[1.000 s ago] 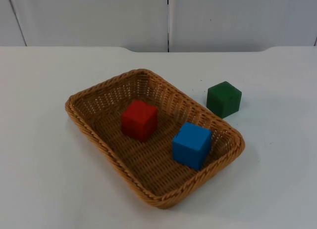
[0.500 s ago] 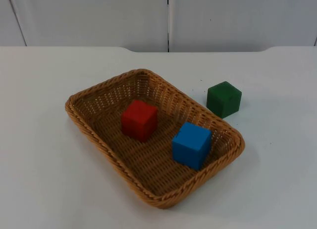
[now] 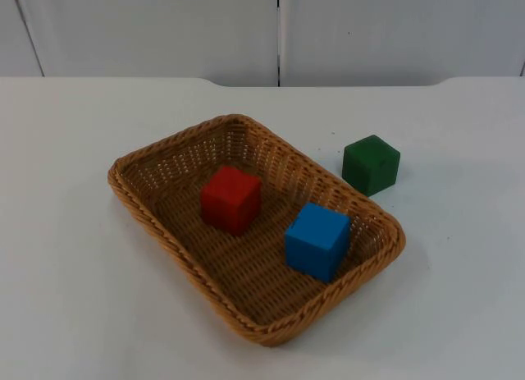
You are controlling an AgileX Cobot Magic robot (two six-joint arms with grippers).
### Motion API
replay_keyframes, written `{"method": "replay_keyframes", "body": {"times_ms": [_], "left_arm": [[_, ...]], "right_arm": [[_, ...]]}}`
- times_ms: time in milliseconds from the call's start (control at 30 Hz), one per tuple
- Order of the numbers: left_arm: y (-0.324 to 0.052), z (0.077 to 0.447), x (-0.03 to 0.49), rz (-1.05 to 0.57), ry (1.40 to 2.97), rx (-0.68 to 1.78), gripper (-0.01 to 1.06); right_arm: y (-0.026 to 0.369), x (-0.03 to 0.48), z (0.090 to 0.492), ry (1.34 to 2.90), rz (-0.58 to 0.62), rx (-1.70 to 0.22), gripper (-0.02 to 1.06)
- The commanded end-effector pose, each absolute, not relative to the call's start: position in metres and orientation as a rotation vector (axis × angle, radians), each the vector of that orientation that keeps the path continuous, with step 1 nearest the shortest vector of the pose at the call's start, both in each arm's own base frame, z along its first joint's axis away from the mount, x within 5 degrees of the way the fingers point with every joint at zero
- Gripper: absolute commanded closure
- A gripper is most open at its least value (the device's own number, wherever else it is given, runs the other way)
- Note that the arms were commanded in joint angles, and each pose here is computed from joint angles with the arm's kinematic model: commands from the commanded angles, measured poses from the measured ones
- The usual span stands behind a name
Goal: Pick up one cube with each hand and place exactly two cubes into the same basket, leaving the remaining cube outside.
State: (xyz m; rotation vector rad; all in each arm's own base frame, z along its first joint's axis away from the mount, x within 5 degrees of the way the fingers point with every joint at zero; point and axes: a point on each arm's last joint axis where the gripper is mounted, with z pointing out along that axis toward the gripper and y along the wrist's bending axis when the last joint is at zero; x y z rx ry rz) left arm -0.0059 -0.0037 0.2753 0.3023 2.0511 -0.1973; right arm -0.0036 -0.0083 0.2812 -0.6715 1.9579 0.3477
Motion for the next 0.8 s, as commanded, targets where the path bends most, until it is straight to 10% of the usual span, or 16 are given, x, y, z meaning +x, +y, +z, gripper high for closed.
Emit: {"method": "replay_keyframes", "body": {"times_ms": [0, 767], "left_arm": [[-0.0035, 0.2743, -0.0059, -0.201, 2.049, 0.299, 0.0], [-0.0035, 0.2743, -0.0059, -0.201, 2.049, 0.299, 0.0]], "right_arm": [[-0.0079, -0.0032, 0.2799, 1.954, 0.349, -0.668, -0.01], [-0.0068, -0.0051, 0.2799, 2.009, 0.196, -0.419, -0.01]]}}
